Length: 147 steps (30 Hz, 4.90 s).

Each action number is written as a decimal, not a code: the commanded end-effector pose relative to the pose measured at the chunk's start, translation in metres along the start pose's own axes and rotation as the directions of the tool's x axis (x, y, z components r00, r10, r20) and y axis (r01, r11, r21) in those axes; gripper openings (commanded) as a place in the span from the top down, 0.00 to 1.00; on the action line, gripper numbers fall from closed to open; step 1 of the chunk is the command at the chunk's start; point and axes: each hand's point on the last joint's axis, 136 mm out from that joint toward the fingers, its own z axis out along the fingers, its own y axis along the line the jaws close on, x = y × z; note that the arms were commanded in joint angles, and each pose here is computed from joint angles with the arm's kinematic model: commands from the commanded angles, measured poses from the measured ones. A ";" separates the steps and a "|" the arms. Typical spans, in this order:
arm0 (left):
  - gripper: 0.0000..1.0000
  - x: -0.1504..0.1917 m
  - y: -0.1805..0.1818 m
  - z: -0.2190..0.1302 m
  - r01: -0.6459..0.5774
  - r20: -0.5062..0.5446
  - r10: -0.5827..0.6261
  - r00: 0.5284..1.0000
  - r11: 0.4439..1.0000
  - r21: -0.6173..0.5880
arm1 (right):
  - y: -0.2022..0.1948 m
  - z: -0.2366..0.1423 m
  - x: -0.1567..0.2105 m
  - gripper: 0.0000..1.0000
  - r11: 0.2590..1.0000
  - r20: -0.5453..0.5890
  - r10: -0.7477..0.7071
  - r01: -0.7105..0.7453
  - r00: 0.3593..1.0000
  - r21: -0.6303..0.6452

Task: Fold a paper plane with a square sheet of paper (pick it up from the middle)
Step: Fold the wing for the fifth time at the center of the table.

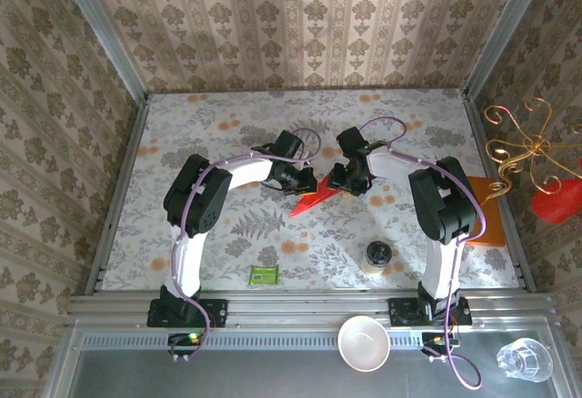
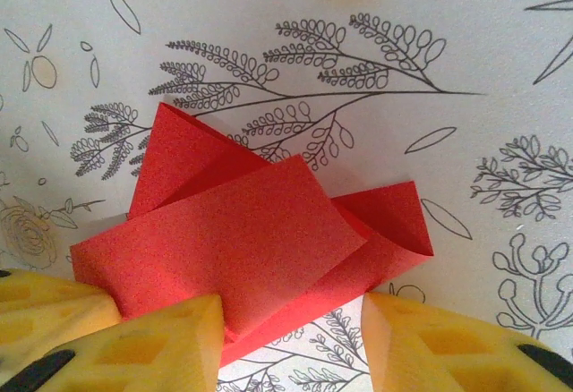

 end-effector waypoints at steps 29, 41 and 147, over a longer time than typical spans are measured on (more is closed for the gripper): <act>0.86 0.034 -0.017 -0.017 -0.048 -0.048 0.049 0.998 0.998 0.031 | -0.018 0.019 0.011 0.73 0.996 -0.044 0.023 -0.019 0.999 0.084; 0.88 0.050 -0.003 -0.015 -0.027 -0.081 0.027 0.996 1.000 0.002 | -0.021 0.023 0.014 0.74 0.996 -0.058 0.022 -0.017 0.998 0.092; 0.95 0.033 -0.019 -0.007 -0.043 -0.065 0.047 0.997 0.998 0.051 | 0.025 0.032 0.035 0.95 0.917 -0.096 -0.070 0.026 0.993 -0.398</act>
